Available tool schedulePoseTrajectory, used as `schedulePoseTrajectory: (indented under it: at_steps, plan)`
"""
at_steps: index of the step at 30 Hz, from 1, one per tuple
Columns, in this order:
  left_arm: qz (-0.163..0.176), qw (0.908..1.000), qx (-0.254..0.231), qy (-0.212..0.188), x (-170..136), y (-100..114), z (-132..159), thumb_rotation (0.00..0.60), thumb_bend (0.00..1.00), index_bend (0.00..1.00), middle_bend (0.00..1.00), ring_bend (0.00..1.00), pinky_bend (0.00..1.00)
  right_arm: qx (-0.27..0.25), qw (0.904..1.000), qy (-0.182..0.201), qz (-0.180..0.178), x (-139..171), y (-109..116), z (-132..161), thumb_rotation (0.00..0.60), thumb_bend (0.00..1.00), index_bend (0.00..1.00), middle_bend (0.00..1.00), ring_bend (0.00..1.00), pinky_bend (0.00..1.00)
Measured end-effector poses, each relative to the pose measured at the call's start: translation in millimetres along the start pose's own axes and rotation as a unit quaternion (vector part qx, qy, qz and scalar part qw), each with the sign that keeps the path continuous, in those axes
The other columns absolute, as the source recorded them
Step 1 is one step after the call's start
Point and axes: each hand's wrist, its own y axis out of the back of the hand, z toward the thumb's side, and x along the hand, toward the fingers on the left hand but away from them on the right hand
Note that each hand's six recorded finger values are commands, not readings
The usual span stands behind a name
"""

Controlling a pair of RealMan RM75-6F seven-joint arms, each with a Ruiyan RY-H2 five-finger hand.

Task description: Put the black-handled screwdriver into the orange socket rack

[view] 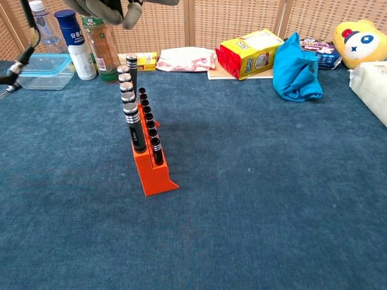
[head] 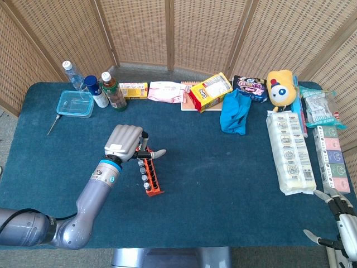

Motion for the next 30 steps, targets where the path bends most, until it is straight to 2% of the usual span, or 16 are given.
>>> schedulePoseTrajectory:
  at_steps: [7,14,17,24,30]
  plan:
    - [0.044,0.9960,0.077,-0.013,7.9,-4.0,4.4,0.000,0.00,0.70,1.00,1.00,1.00,0.000,1.0000,-0.001,-0.001,0.0,0.5,-0.4,0.600,0.00,0.16,0.06,0.00,0.00]
    - [0.021,0.9924,0.120,-0.020,11.6,-23.7,1.7,0.000,0.00,0.69,1.00,1.00,1.00,-0.001,1.0000,-0.002,0.000,-0.6,0.6,-1.3,0.600,0.00,0.16,0.06,0.00,0.00]
    - [0.019,0.9909,0.131,-0.022,13.3,-26.0,-0.5,0.000,0.00,0.63,1.00,1.00,1.00,-0.001,1.0000,-0.003,-0.001,-0.6,0.9,-1.3,0.600,0.00,0.17,0.06,0.00,0.00]
    - [0.033,0.9877,0.151,-0.021,18.7,-25.2,-5.5,0.000,0.00,0.35,1.00,1.00,1.00,0.000,1.0000,-0.002,0.001,-0.8,-0.2,-0.8,0.600,0.00,0.16,0.06,0.00,0.00]
    - [0.033,0.9884,0.144,-0.034,20.3,-28.9,-3.1,0.000,0.00,0.32,1.00,1.00,1.00,0.000,1.0000,-0.004,-0.001,-0.9,0.3,-1.4,0.600,0.00,0.16,0.06,0.00,0.00]
